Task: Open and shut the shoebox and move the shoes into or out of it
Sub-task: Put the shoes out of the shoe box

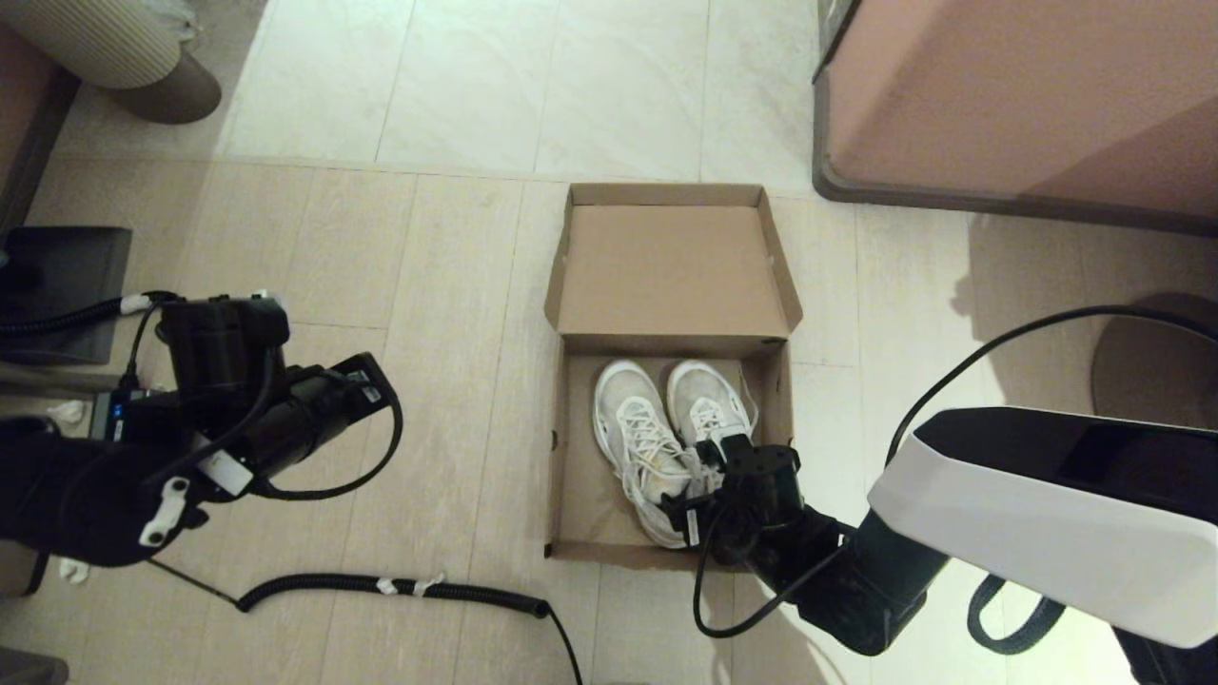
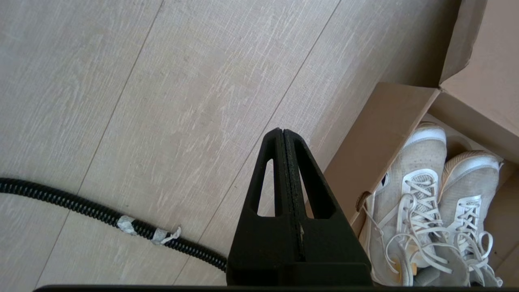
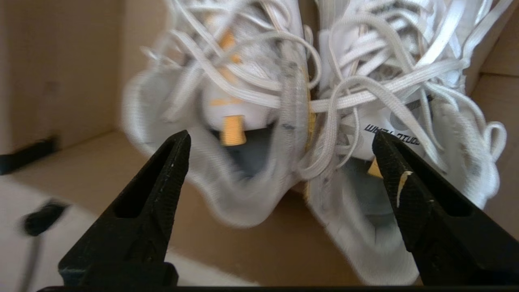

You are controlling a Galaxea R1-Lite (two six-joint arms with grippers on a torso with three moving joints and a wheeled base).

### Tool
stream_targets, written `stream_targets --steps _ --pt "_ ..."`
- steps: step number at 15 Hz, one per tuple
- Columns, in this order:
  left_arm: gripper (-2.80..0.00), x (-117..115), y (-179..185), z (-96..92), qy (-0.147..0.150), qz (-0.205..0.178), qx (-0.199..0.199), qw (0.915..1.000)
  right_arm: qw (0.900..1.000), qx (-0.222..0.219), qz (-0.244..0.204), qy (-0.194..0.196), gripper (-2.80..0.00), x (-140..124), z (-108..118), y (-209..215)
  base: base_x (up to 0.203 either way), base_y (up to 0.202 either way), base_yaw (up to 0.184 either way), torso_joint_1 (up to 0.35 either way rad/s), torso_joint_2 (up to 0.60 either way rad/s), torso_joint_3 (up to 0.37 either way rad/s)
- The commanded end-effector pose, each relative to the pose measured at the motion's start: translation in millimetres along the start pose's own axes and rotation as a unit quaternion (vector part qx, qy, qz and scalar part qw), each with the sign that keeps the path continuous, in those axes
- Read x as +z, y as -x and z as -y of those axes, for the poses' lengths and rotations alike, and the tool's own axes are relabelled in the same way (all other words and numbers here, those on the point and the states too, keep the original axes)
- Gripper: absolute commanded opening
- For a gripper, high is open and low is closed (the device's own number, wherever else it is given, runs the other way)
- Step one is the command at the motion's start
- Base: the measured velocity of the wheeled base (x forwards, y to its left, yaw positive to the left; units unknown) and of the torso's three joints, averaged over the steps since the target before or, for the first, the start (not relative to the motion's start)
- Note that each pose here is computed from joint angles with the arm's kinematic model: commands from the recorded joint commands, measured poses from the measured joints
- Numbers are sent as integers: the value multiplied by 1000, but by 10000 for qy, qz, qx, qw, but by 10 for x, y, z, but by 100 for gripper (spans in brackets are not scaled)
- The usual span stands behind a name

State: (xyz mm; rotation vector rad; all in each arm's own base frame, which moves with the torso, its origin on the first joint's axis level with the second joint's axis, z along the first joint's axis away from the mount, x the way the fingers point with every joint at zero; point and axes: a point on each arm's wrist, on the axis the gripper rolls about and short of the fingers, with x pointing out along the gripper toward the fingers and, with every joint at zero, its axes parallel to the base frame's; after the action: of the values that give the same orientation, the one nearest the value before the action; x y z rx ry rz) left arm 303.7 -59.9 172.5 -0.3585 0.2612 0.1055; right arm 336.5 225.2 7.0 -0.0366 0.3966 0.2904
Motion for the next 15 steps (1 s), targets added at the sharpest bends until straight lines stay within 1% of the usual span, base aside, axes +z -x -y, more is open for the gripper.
stream_targets --steps 1,4,7,9,10,12,15 --pt "-280 37 57 -11 39 74 -11 10000 9999 -89 -142 24 0 -161 38 -142 0 0 0 0 0 0" --pt "-280 53 122 -28 49 107 -17 9999 9998 -121 -179 7 0 -287 32 -319 0 0 0 0 0 0" --pt "-280 83 161 -26 58 165 -35 9998 9999 -129 -9 -77 0 -288 15 -507 0 0 0 0 0 0" --pt "-280 173 230 -5 73 322 -105 9994 9999 -131 32 -84 0 -264 7 -562 0 0 0 0 0 0" --pt "-280 197 248 1 59 365 -124 9992 9999 -141 -51 -61 -280 -270 6 -569 0 0 0 0 0 0" --pt "-280 223 287 -2 55 416 -141 9990 9998 -148 -100 -47 -280 -267 5 -573 0 0 0 0 0 0" --pt "-280 252 317 -34 86 474 -100 9988 9992 -177 -365 29 -280 -280 8 -566 0 0 0 0 0 0"
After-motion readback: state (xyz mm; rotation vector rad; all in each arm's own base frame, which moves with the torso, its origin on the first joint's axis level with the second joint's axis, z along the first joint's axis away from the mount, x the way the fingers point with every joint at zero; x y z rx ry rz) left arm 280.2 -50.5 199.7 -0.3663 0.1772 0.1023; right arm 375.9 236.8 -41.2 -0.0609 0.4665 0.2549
